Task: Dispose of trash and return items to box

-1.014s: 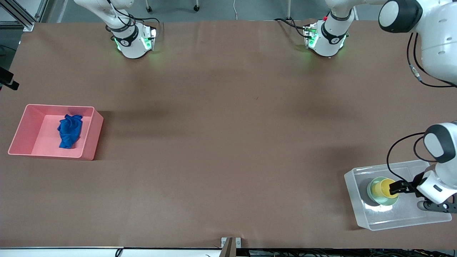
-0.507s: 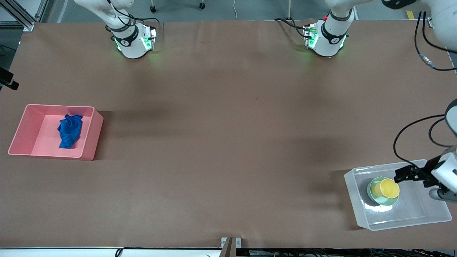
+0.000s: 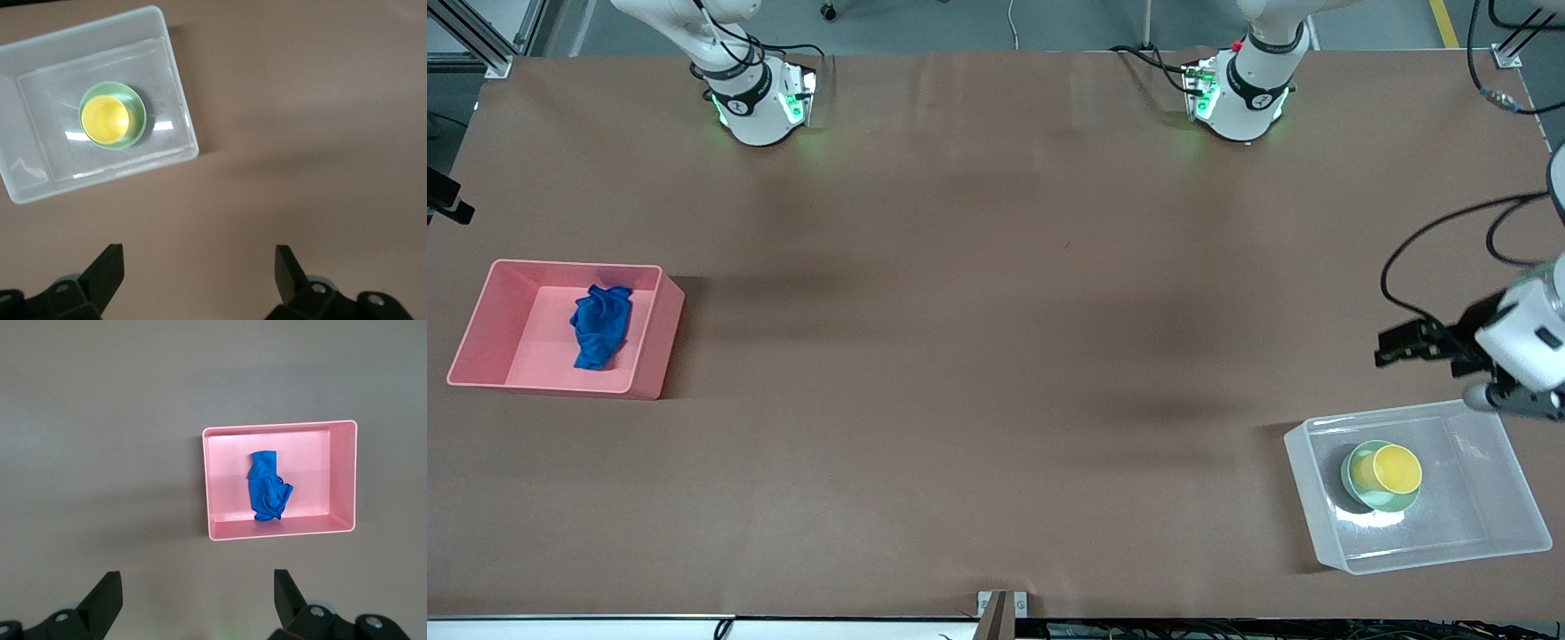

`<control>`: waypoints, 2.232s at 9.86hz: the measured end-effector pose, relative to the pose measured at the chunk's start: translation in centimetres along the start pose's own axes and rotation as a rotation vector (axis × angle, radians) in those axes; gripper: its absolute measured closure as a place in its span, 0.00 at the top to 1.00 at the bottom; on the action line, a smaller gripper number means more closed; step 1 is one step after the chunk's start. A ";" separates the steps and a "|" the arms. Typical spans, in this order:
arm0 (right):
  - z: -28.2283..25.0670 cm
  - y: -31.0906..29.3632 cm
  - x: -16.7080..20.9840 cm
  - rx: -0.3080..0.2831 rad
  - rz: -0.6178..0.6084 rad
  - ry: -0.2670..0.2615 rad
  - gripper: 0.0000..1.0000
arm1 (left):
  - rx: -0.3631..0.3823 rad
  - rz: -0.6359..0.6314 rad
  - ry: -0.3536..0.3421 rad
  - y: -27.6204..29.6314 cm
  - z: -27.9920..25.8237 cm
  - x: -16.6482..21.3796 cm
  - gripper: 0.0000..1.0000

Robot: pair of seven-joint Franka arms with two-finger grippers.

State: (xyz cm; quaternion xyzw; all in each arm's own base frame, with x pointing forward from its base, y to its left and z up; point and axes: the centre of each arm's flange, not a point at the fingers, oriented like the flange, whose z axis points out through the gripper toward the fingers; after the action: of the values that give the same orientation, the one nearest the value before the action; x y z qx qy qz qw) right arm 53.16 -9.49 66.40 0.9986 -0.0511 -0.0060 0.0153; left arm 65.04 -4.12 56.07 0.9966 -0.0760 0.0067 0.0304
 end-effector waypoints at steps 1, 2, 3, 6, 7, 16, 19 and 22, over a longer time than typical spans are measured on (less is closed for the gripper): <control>0.0 0.0 0.0 0.000 0.000 0.000 1.00 | -0.007 0.001 -0.006 0.9 -0.5 -1.3 1.00; 0.0 0.0 0.0 0.000 0.000 -0.001 1.00 | -0.007 0.001 -0.010 1.3 -0.9 -2.3 1.00; 0.0 0.0 0.0 0.000 0.000 -0.001 1.00 | -0.004 -0.001 -0.010 1.4 -1.1 -2.7 1.00; 0.0 0.0 0.0 0.000 0.001 -0.003 1.00 | 0.011 -0.011 0.026 1.1 -3.2 -3.5 1.00; 0.0 0.0 0.0 0.000 0.001 -0.003 1.00 | 0.015 -0.014 0.046 1.0 -4.1 -3.6 1.00; 0.0 0.1 0.0 0.000 0.001 -0.004 1.00 | 0.070 -0.022 0.025 3.3 -8.7 -7.2 1.00; 0.0 0.1 0.0 0.000 0.001 -0.004 1.00 | 0.071 -0.034 0.019 2.8 -8.5 -7.3 1.00; 0.0 0.1 0.0 0.000 0.001 -0.004 1.00 | 0.040 -0.067 0.012 3.1 -8.1 -7.3 1.00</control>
State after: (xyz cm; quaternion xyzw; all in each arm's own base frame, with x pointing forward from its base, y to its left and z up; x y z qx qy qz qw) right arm 53.11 -9.54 66.36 0.9985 -0.0517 -0.0079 0.0150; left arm 57.28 -5.55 64.16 0.9990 -0.0422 0.0131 0.0109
